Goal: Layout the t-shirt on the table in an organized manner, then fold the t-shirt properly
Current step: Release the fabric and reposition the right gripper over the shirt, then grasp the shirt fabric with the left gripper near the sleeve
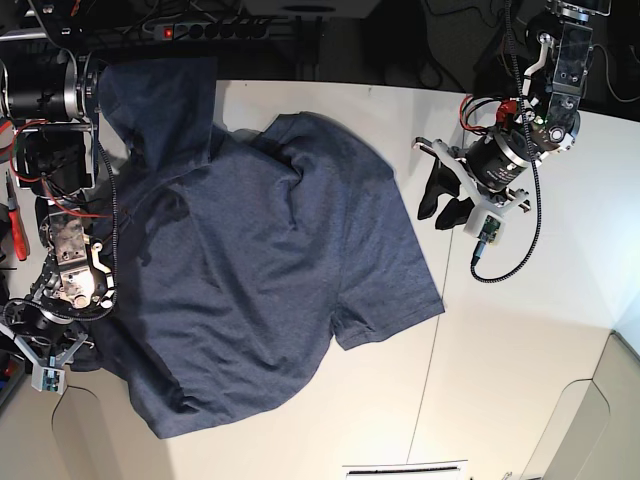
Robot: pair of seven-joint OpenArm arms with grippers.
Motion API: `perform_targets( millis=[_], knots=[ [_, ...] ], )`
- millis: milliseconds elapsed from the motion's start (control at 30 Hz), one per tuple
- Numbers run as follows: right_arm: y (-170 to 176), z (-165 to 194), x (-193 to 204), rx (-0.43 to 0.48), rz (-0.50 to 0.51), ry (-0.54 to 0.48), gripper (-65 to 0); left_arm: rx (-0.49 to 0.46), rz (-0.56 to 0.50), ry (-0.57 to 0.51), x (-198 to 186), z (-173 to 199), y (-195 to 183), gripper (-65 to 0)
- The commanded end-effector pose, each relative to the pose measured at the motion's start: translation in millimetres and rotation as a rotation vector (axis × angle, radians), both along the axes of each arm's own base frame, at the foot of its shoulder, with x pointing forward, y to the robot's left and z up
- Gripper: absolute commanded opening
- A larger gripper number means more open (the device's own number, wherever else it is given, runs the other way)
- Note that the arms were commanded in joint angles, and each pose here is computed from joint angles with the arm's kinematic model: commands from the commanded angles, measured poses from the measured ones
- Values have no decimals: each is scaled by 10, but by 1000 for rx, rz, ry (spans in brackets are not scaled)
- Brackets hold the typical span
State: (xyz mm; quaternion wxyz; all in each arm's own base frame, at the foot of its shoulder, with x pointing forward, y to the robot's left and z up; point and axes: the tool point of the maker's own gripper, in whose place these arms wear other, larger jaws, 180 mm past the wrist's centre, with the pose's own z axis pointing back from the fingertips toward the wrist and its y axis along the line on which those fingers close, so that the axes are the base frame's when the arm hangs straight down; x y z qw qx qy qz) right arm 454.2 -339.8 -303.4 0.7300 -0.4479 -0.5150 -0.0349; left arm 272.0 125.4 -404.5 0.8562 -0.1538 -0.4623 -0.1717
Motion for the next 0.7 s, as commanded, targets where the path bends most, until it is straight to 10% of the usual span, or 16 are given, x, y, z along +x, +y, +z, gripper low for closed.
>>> perform_targets(
  millis=[0,133,267,567,667],
  knots=[
    [-27,249,101,-28,11,-54,-368,-15,-11,-36,52,105,-7,-418],
    [41,96,100,-5,49,-4,-414,-15,-12,-36,51,105,-8,-418],
    [167,-139,65,60,85,43,-650,-15,-11,-37,53,105,-8,-418],
    [523,-510,-87,101,142,82,-650,-21,-10,-48,65,126,-13,-428],
    [779,-626,-106,130,172,91,-650,-37,-6,-87,155,215,-39,-588]
  ],
)
